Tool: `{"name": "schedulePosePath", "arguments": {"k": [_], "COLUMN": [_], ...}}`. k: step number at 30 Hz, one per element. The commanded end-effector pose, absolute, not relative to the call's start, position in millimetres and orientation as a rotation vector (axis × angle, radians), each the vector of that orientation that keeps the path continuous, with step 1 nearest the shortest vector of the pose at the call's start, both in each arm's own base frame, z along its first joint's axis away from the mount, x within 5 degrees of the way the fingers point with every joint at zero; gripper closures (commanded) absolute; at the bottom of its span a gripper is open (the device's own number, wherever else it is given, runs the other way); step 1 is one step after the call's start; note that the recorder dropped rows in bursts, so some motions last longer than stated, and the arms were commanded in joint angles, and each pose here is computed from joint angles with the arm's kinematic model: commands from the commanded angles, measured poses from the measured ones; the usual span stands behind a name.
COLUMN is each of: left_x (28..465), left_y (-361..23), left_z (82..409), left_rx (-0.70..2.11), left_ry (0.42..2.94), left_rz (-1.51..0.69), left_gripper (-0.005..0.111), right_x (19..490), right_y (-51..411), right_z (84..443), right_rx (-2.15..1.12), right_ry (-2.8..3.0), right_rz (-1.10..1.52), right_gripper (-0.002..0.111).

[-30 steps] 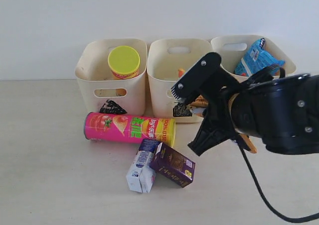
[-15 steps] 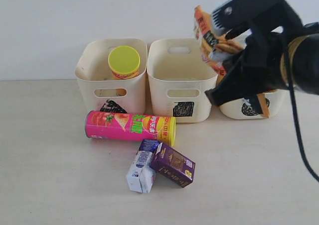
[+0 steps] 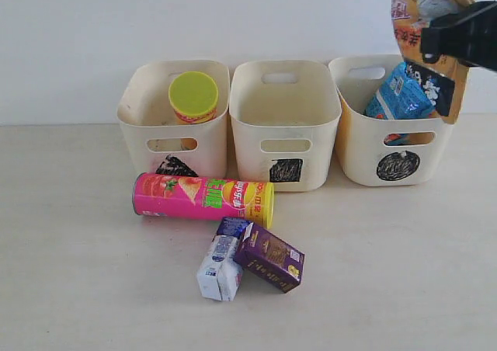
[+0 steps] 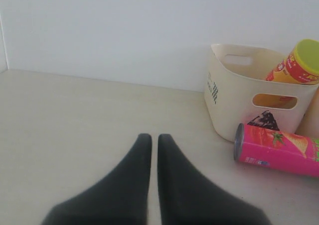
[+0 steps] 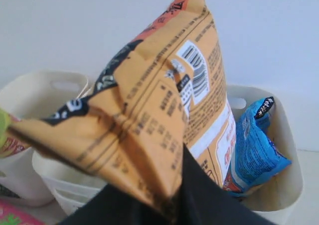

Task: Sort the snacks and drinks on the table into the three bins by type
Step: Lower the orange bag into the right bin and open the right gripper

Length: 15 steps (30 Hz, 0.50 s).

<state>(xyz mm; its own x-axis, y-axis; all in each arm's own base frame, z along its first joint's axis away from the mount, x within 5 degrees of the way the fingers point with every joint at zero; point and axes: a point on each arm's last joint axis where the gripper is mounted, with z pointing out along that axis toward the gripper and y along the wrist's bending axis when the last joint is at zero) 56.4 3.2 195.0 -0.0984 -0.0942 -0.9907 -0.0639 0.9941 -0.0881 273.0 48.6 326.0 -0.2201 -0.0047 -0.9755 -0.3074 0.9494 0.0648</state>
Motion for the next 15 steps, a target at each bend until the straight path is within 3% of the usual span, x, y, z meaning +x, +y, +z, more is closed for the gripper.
{"name": "schedulePosePath", "arguments": {"k": [1, 15], "left_x": [56, 56], "left_y": [3, 3], "left_z": [197, 197], "left_rx": [-0.126, -0.126], "left_ry": [1.656, 1.656], "left_rz": [-0.035, -0.035], "left_gripper": [0.103, 0.103], "right_x": [299, 402], "right_y": [24, 3], "right_z": [316, 261], "right_rx": [-0.141, -0.016], "right_ry": [1.707, 1.777], "right_rz": [0.467, 0.567], "right_gripper": [0.108, 0.108]}}
